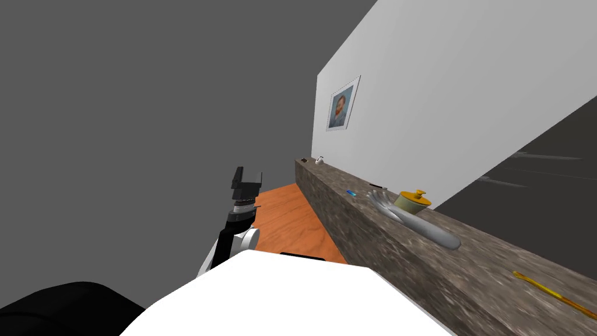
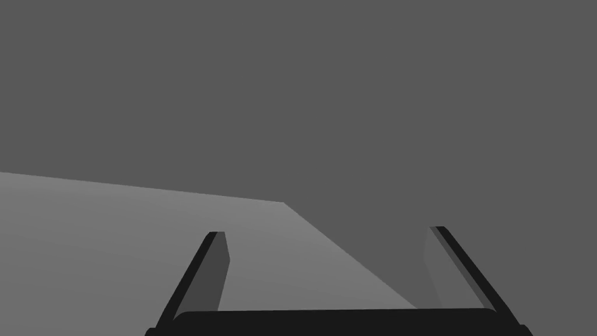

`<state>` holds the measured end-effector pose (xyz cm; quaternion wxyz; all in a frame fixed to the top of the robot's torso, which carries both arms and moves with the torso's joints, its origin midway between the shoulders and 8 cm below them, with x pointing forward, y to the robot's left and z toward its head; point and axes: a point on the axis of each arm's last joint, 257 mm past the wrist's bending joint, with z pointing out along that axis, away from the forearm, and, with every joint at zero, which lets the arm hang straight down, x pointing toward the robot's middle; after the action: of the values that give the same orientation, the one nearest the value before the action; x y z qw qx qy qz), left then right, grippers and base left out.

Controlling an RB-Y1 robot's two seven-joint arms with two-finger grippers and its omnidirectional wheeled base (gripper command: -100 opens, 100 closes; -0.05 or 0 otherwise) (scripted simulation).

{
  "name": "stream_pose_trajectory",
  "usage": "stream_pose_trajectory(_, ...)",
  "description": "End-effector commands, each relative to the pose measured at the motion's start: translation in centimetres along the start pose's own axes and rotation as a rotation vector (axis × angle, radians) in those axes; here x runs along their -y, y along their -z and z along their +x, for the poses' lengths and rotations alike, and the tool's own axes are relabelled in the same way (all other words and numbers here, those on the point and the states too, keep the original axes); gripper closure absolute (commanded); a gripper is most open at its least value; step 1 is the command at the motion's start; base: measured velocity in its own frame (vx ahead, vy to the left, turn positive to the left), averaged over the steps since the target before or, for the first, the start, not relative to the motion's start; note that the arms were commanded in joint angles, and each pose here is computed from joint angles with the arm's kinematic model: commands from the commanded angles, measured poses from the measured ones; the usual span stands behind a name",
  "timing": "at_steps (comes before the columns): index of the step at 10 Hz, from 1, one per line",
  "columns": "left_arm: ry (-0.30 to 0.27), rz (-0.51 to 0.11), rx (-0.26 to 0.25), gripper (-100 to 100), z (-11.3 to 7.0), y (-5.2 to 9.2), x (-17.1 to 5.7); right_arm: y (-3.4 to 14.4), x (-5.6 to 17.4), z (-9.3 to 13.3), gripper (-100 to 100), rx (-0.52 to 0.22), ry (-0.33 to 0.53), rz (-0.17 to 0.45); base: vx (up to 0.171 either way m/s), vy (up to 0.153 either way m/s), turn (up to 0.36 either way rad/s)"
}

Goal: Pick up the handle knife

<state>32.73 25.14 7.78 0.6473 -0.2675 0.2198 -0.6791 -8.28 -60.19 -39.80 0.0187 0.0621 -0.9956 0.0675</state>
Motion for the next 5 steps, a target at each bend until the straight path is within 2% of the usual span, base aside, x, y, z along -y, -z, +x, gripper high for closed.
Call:
stream_pose_trajectory(1, 0.0, 0.0, 0.0, 0, 0.0, 0.0, 0.0, 1.1, 2.0, 1.7, -100, -0.05, 0.056, 0.036, 0.023, -0.041, 0.2)
stream_pose_trajectory(2, 0.0, 0.0, 0.0, 0, 0.0, 0.0, 0.0, 1.1, 2.0, 1.7, -100, -0.05, 0.056, 0.036, 0.028, -0.058, 0.137)
stream_pose_trajectory(4, 0.0, 0.0, 0.0, 0, 0.0, 0.0, 0.0, 2.9, 5.2, 4.1, -100, -0.129, 0.142, 0.091, 0.049, -0.104, 0.269)
stream_pose_trajectory(5, 0.0, 0.0, 0.0, 0, 0.0, 0.0, 0.0, 3.2, 5.6, 3.8, -100, -0.132, 0.152, 0.098, 0.041, -0.128, 0.111)
